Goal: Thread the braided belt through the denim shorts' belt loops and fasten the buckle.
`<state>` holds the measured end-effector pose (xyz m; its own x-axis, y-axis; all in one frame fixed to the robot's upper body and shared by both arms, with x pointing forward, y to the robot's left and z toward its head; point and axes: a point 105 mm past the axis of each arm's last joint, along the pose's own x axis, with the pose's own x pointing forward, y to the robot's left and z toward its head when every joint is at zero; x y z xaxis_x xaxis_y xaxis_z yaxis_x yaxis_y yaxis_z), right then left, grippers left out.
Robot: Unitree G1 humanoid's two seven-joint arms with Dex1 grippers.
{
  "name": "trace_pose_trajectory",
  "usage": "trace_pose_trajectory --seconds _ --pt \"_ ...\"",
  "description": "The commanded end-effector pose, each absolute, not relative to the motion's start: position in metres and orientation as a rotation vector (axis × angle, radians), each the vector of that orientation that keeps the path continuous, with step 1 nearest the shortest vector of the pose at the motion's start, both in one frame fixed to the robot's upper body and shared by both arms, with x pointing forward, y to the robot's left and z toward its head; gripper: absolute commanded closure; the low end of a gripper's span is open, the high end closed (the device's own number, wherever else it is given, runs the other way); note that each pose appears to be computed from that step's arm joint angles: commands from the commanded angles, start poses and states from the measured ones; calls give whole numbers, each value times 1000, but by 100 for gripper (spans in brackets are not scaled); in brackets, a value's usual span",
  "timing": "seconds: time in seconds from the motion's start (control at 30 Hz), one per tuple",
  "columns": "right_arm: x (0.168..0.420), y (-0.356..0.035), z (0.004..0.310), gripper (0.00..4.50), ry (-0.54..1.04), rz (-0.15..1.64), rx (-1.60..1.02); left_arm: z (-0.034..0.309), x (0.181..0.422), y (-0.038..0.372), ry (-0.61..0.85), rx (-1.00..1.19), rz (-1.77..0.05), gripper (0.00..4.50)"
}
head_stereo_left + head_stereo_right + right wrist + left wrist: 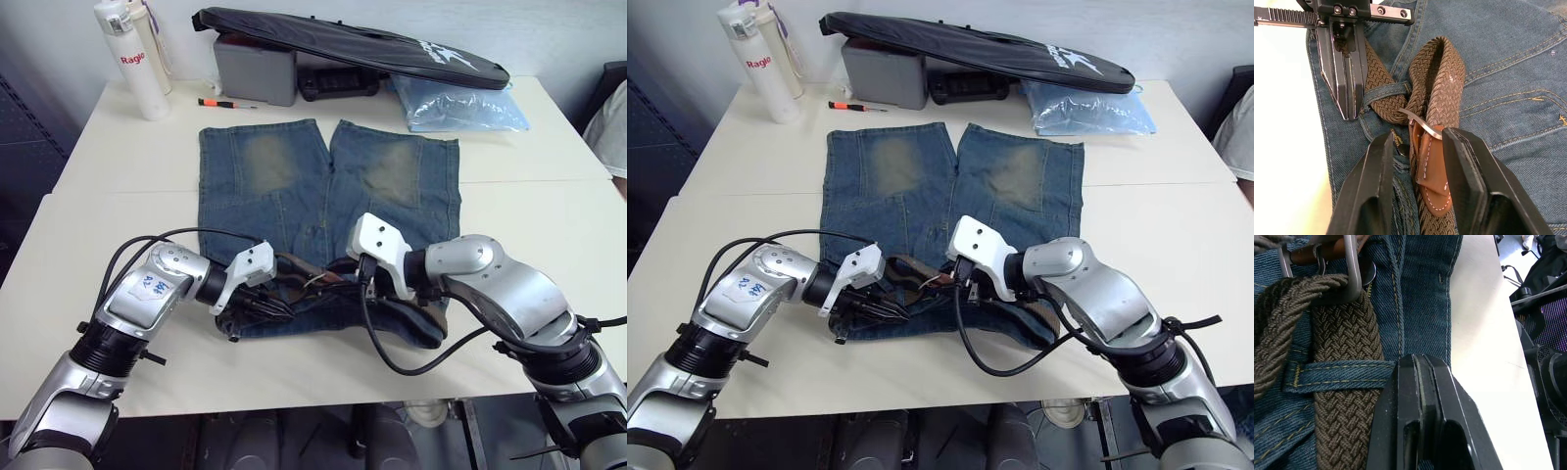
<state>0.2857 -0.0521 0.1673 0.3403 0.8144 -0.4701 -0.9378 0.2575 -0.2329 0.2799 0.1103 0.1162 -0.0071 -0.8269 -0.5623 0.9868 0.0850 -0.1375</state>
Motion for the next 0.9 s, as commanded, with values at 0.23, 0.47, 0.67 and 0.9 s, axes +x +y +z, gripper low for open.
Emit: trace_pose_trajectory --seconds 0.23,0.47,0.67,0.9 --pt "292 -58 156 263 337 1158 -475 124 281 114 568 362 -1468 450" --pt "292 -60 152 341 386 1149 -435 126 282 115 563 371 -1463 450" --pt "290 -63 161 449 388 1155 -393 124 282 114 565 369 -1463 450" --pt "287 -68 168 449 416 1167 -270 123 283 112 563 370 -1468 450"
